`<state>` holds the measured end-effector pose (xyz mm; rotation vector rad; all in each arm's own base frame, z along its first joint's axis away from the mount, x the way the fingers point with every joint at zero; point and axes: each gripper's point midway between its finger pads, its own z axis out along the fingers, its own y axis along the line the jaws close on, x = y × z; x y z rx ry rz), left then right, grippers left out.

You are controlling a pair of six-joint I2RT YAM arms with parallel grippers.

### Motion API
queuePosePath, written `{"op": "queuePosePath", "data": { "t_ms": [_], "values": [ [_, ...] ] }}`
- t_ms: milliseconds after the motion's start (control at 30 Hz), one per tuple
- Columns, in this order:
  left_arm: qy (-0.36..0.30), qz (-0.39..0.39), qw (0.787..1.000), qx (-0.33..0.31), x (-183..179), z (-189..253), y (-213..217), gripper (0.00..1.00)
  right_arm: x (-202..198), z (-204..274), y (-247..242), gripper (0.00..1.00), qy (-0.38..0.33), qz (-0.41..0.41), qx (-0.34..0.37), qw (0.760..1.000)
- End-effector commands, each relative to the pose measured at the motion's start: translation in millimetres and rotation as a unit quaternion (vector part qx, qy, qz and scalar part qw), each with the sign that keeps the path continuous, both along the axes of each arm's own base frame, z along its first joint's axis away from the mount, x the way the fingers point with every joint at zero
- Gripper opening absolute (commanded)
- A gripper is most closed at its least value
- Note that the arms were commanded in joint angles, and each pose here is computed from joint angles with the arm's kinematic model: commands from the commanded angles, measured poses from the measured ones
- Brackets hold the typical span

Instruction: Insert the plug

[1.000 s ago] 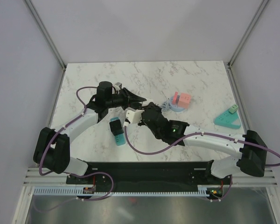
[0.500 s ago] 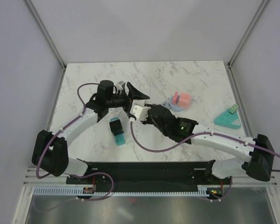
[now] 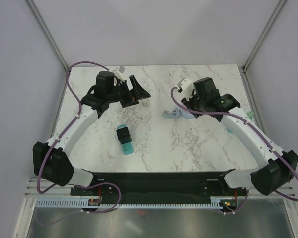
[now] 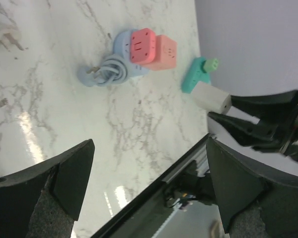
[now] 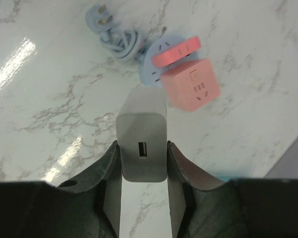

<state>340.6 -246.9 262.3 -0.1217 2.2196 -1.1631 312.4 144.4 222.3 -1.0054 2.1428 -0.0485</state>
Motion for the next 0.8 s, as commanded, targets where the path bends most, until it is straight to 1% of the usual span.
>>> {"op": "queuePosePath", "data": {
  "t_ms": [0, 33, 133, 233, 300, 433, 467, 533, 600, 667, 700, 733, 767],
  "values": [
    [-0.053, -0.046, 0.994, 0.085, -13, -22, 15, 1.00, -28, -22, 20, 0.00, 0.148, 0.016, 0.105, 0.983],
    [-0.060, -0.067, 0.992, 0.091, -18, -28, 14, 1.00, -20, -35, 11, 0.00, 0.173, -0.013, 0.111, 0.979],
    [-0.077, -0.119, 0.987, 0.080, -35, -26, 8, 1.00, -21, -56, 4, 0.00, 0.239, -0.038, 0.134, 0.961],
    [-0.090, -0.137, 0.983, 0.078, -45, -25, 8, 1.00, -11, -55, -6, 0.00, 0.257, -0.064, 0.169, 0.949],
    [-0.092, -0.135, 0.984, 0.078, -49, -24, 10, 1.00, -3, -50, -21, 0.00, 0.244, -0.093, 0.165, 0.951],
    [-0.101, -0.172, 0.977, 0.076, -65, -33, 6, 1.00, 14, -42, -65, 0.00, 0.183, -0.160, 0.095, 0.965],
    [-0.103, -0.179, 0.976, 0.074, -68, -32, 5, 1.00, 28, -47, -86, 0.00, 0.145, -0.199, 0.058, 0.968],
    [-0.111, -0.194, 0.973, 0.063, -75, -25, 2, 1.00, 33, -58, -104, 0.00, 0.142, -0.220, 0.047, 0.964],
    [-0.115, -0.216, 0.968, 0.049, -83, -20, -3, 1.00, 37, -53, -126, 0.00, 0.130, -0.264, 0.043, 0.955],
    [-0.113, -0.228, 0.966, 0.041, -89, -20, -5, 1.00, 47, -33, -136, 0.00, 0.095, -0.273, 0.059, 0.955],
    [-0.109, -0.238, 0.965, 0.034, -94, -20, -7, 1.00, 51, -25, -149, 0.00, 0.076, -0.288, 0.053, 0.953],
    [-0.110, -0.243, 0.963, 0.031, -96, -19, -8, 1.00, 54, -17, -156, 0.00, 0.065, -0.289, 0.042, 0.954],
    [-0.109, -0.247, 0.963, 0.027, -98, -18, -9, 1.00, 53, -17, -163, 0.00, 0.064, -0.275, 0.012, 0.959]
  ]
}}
